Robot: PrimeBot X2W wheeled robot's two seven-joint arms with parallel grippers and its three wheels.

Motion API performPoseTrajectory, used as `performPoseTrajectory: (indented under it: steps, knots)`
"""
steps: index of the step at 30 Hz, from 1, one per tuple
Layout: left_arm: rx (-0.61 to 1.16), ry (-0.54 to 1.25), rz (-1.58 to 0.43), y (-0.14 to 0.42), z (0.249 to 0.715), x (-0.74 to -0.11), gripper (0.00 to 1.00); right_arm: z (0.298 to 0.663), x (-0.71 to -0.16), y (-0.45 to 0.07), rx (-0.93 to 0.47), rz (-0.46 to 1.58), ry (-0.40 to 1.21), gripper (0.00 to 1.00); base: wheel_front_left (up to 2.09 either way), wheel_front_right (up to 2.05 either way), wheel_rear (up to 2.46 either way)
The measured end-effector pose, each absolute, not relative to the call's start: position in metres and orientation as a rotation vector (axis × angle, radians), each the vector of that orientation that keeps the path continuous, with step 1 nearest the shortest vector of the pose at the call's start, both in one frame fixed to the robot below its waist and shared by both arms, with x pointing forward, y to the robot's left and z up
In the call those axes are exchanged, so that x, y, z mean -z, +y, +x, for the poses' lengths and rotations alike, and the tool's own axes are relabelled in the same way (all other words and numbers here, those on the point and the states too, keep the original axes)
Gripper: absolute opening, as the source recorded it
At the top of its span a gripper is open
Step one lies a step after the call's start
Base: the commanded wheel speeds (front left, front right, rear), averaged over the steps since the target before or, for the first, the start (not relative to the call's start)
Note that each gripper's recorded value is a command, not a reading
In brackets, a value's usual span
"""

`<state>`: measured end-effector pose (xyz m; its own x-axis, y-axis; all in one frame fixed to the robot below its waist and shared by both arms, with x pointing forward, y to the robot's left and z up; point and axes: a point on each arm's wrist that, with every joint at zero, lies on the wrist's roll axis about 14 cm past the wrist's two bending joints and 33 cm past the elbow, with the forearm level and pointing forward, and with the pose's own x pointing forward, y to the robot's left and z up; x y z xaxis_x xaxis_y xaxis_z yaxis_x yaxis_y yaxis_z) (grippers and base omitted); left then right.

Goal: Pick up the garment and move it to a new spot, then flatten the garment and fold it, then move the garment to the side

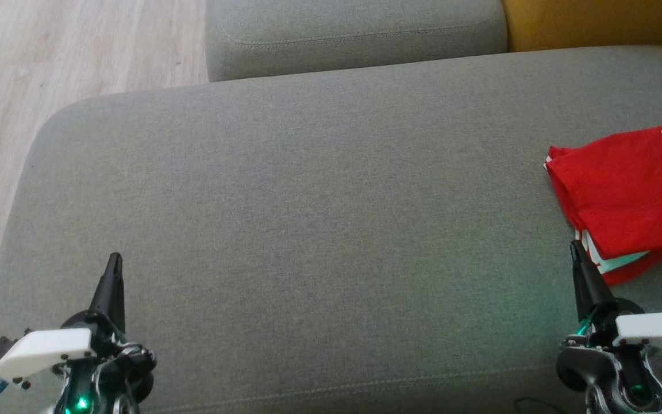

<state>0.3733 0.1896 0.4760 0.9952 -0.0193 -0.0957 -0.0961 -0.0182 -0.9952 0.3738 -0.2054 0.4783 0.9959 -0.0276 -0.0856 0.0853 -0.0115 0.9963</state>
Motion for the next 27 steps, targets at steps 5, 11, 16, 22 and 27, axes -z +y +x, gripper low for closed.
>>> performPoseTrajectory:
  steps: [5, 11, 16, 22, 27]
  knots:
    - [-0.061, 0.091, -1.589, 0.1895, 0.3733, -0.4760, 0.00, 0.3738, -0.4783, -0.2054, 0.089, 1.580, 0.045, 0.00, 0.00, 0.00, 0.00]
    - [-0.060, 0.091, -1.589, 0.1895, 0.3733, -0.4760, 0.00, 0.3738, -0.4783, -0.2054, 0.089, 1.580, 0.045, 0.00, 0.00, 0.00, 0.00]
    - [-0.060, 0.091, -1.589, 0.1895, 0.3733, -0.4760, 0.00, 0.3738, -0.4783, -0.2054, 0.089, 1.580, 0.045, 0.00, 0.00, 0.00, 0.00]
    - [-0.060, 0.091, -1.589, 0.1895, 0.3733, -0.4760, 0.00, 0.3738, -0.4783, -0.2054, 0.089, 1.580, 0.045, 0.00, 0.00, 0.00, 0.00]
    - [-0.061, 0.091, -1.589, 0.1896, 0.3733, -0.4760, 0.00, 0.3738, -0.4783, -0.2054, 0.089, 1.580, 0.045, 0.00, 0.00, 0.00, 0.00]
